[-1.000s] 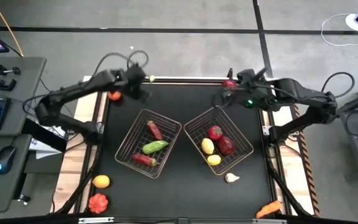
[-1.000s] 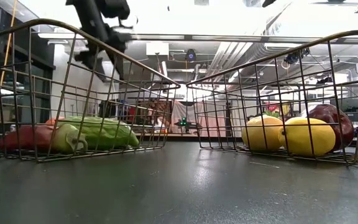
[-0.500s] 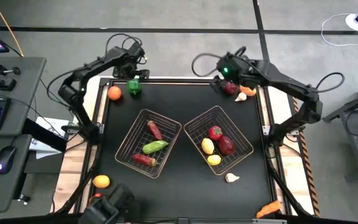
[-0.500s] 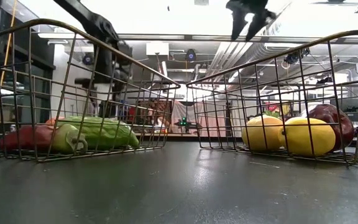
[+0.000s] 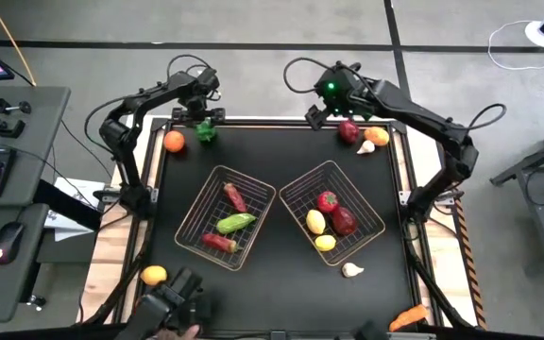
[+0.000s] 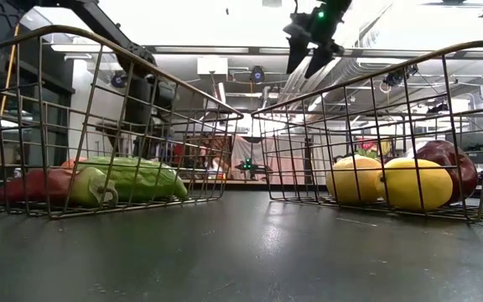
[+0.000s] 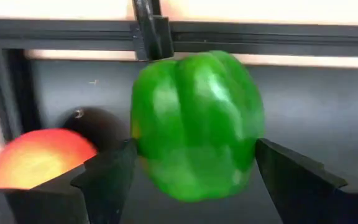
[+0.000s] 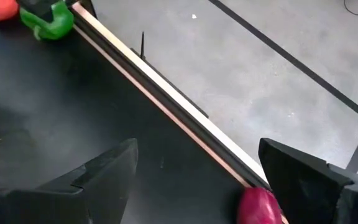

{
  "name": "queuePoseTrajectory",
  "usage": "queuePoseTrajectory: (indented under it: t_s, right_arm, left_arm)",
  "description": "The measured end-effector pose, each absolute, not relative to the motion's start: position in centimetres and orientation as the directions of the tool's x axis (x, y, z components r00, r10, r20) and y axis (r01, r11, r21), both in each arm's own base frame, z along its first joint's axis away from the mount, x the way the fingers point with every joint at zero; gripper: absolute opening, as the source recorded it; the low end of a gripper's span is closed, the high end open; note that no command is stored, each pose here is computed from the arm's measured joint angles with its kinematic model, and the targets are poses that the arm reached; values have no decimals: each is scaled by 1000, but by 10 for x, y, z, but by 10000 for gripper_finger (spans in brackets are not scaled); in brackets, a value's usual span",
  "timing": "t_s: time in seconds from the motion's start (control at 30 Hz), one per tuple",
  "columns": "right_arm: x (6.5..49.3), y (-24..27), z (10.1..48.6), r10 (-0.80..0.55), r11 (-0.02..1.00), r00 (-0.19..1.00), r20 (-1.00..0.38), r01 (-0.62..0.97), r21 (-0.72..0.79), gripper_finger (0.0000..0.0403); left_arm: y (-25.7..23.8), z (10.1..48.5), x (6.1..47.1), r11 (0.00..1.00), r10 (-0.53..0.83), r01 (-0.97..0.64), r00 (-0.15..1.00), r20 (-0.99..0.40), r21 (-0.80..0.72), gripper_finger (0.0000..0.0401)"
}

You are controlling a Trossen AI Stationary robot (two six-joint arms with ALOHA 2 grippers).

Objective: Sort produce into baskets
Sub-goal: Put the green bell pepper into the left basket

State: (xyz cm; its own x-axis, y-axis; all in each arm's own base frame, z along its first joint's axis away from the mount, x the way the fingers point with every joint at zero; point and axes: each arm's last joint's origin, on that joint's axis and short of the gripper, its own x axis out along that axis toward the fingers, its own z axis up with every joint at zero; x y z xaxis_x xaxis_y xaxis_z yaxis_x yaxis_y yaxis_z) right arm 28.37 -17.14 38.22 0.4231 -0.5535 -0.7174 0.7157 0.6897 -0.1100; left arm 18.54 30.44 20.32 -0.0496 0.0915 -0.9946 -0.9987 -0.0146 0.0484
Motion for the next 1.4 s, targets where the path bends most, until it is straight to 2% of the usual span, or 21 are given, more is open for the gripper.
queuePoseTrajectory:
  t_s: [0.47, 0.87, 1.1, 1.23, 1.4]
  right_arm:
    - [294, -177, 377, -557, 656, 447, -700, 753, -42, 329]
    - [294, -177, 377, -558, 647, 447, -700, 762, -30, 329]
    - [294, -177, 377, -557, 642, 446, -700, 766, -22, 329]
    - [294, -176, 377, -557, 639, 448, -700, 769, -17, 329]
    - [294, -176, 377, -557, 639, 448, -700, 769, -17, 329]
  left_arm:
    - [318, 190, 175, -42, 63, -999, 5, -998, -7, 314]
    - [316, 190, 175, -49, 94, -999, -9, -995, 4, 314]
    - [316, 190, 176, 70, 98, -998, 8, -995, -1, 314]
    - [316, 190, 177, 82, 95, -997, 14, -995, -6, 321]
    - [317, 190, 178, 90, 87, -995, 56, -995, -48, 352]
